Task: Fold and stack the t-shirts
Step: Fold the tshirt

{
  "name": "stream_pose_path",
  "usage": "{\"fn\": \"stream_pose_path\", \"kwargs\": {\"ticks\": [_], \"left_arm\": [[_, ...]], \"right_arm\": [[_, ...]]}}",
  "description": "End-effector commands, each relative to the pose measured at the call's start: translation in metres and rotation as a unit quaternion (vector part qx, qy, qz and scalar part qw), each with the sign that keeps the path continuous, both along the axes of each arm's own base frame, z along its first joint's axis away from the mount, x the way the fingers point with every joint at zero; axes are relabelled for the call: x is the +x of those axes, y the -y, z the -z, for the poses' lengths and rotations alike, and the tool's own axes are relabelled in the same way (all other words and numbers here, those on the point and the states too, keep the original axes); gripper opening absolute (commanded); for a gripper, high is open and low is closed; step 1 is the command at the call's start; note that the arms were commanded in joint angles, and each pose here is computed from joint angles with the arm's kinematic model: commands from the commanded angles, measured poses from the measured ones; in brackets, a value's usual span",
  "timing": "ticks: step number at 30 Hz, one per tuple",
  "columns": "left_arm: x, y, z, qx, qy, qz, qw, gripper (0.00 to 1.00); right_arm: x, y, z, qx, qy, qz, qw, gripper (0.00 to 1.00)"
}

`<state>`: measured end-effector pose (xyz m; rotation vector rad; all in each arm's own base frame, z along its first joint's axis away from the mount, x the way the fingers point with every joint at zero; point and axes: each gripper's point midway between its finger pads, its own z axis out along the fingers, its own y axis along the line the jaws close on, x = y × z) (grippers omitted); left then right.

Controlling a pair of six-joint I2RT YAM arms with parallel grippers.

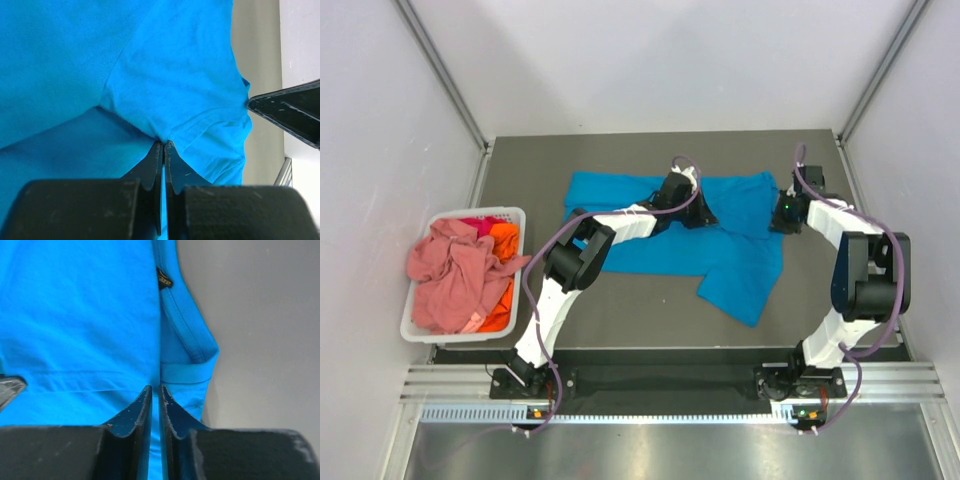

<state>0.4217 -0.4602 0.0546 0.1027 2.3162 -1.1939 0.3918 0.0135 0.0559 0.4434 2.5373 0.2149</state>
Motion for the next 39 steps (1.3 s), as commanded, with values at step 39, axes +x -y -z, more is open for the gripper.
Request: {"fn": "stream_pose_path", "kwargs": {"ticks": [39], "left_arm": [[0.011, 0.002, -0.033, 0.009, 0.025, 0.005, 1.000, 0.00]], "right_arm": [[0.006, 0.001, -0.030, 0.024, 0.068, 0.037, 0.997, 0.00]]}}
